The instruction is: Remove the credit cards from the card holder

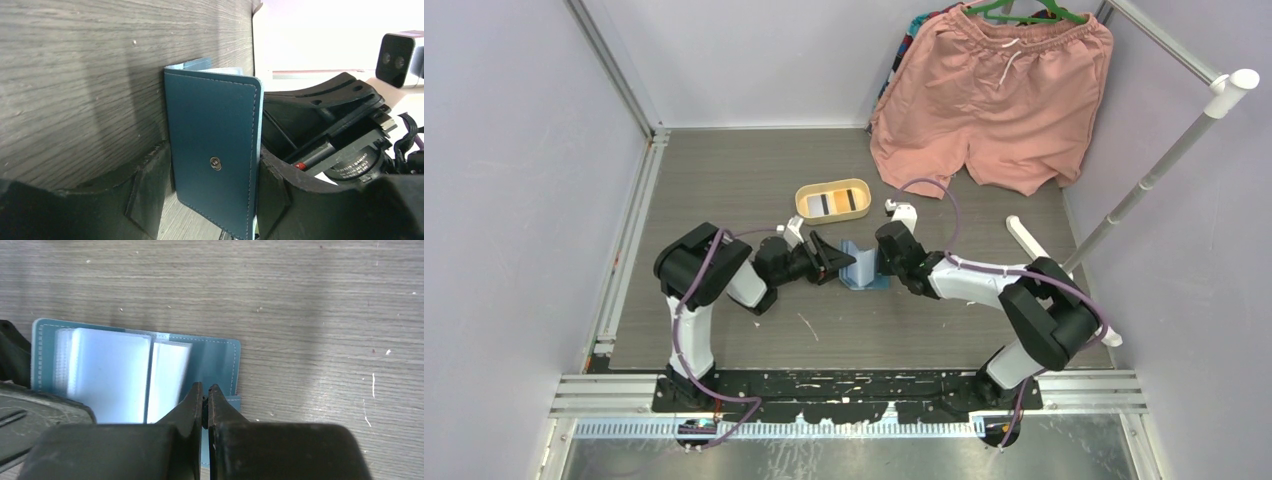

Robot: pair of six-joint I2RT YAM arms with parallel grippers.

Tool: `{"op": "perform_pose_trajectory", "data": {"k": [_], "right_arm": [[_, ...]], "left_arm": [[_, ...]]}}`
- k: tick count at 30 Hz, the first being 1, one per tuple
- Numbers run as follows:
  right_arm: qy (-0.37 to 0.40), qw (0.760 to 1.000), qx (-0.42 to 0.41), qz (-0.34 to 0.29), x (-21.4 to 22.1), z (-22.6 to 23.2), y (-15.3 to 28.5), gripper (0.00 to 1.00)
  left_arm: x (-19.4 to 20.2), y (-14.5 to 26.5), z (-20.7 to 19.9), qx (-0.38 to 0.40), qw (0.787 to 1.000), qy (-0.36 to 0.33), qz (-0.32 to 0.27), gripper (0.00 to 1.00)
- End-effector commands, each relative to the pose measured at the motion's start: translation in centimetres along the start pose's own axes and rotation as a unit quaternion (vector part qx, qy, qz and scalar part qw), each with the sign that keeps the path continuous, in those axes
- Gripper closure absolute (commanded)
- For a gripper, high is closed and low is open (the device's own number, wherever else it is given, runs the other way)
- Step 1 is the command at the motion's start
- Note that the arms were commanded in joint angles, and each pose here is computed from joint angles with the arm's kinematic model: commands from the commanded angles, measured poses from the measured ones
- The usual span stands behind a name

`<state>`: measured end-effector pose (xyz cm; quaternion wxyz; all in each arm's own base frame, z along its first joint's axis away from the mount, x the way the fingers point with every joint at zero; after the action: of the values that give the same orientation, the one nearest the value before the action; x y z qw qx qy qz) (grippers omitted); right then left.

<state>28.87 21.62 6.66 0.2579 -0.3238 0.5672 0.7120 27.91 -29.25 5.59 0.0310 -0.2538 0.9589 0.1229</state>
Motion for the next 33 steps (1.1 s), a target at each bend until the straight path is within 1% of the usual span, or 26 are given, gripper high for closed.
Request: {"op": "perform_pose_trajectory", "data": {"k": [1,14,28,31,33], "right_arm": [[-0.018,1.000,0.010,-0.016,-0.3,-0.3,-0.5,0.99],[-0.016,1.000,0.010,0.002,1.0,-0.5,-1.3,0.99],[-0.014,1.000,0.008,0.010,1.5,-0.5,-1.6,0.99],[-0.015,1.000,0.007,0.010,1.6,-0.5,-1.6,0.99],[-0.015,1.000,0.007,0.012,1.7,-0.5,-1.6,0.99]], "left_arm": [[-0.1,1.0,1.3,-0.030,0.999,-0.007,-0.012,0.41],[-2.0,2.6,1.0,-0.020,0.999,-0.007,-0.043,0.41],[-2.4,3.4,1.8,-0.034,0.997,-0.011,-0.063,0.42],[-2.5,3.6,2.1,-0.038,0.997,-0.012,-0.070,0.44],[-2.5,3.7,2.2,-0.041,0.996,-0.012,-0.074,0.51]]}}
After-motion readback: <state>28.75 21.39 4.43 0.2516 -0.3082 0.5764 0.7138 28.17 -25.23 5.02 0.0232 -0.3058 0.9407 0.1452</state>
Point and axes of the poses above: each gripper's point midway between its finger pads, its own y axis back along the fingers, its own z axis along the line the jaws close on, x = y × z, the point moved 3 cm from there along y, back along the fingers, and after that the axes turned 5 degrees about y, right-handed, at the moved point
